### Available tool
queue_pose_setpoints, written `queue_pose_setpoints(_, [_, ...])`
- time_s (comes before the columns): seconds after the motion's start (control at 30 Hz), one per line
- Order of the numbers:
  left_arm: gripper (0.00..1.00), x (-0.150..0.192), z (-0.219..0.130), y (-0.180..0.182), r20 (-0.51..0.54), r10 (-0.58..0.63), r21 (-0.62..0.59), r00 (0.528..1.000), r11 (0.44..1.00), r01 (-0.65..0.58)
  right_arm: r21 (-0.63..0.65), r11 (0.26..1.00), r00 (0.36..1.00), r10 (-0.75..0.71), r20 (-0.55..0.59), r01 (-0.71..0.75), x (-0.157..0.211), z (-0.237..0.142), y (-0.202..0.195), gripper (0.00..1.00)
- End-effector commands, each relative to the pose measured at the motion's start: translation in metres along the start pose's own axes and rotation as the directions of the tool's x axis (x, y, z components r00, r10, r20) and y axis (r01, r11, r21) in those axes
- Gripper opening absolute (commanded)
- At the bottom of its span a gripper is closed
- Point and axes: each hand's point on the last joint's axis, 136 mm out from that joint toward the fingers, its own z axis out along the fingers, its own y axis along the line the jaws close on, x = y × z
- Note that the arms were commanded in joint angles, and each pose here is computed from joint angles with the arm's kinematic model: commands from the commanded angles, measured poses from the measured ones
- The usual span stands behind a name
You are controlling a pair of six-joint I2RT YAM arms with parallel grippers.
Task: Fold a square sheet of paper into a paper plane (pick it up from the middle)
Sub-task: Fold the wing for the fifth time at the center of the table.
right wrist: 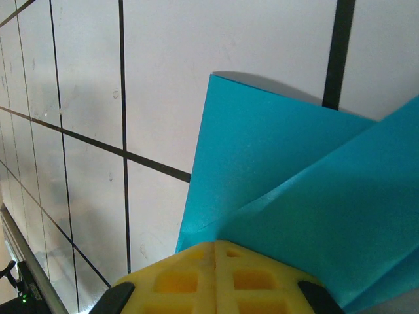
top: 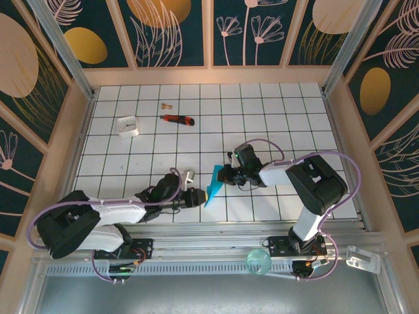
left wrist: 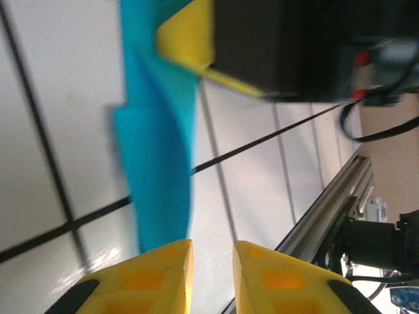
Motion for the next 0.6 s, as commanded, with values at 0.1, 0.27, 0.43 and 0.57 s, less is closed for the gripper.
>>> queue_pose_setpoints(0.1, [0.11,-0.007,0.019,-0.022,-0.040,0.108,-0.001,0.993,0.994,-0.108,0.198,0.979,0.997,0.054,-0.064,-0.040,0.027,0.008,-0.057,0.06])
queue_pose_setpoints(0.27, [0.07,-0.006,0.041,-0.031,-0.077,0.122,0.027,0.989,0.992,-0.121,0.196,0.980,0.996,0.057,-0.064,-0.043,0.027,0.009,-0.058,0.06])
queue_pose_setpoints(0.43, [0.06,-0.004,0.054,-0.017,-0.105,0.123,-0.027,0.987,0.992,-0.127,0.195,0.980,0.996,0.057,-0.063,-0.043,0.026,0.009,-0.057,0.06])
queue_pose_setpoints(0.57, [0.06,-0.003,0.058,-0.004,-0.110,0.118,-0.076,0.987,0.989,-0.126,0.195,0.980,0.996,0.055,-0.063,-0.042,0.026,0.008,-0.057,0.06])
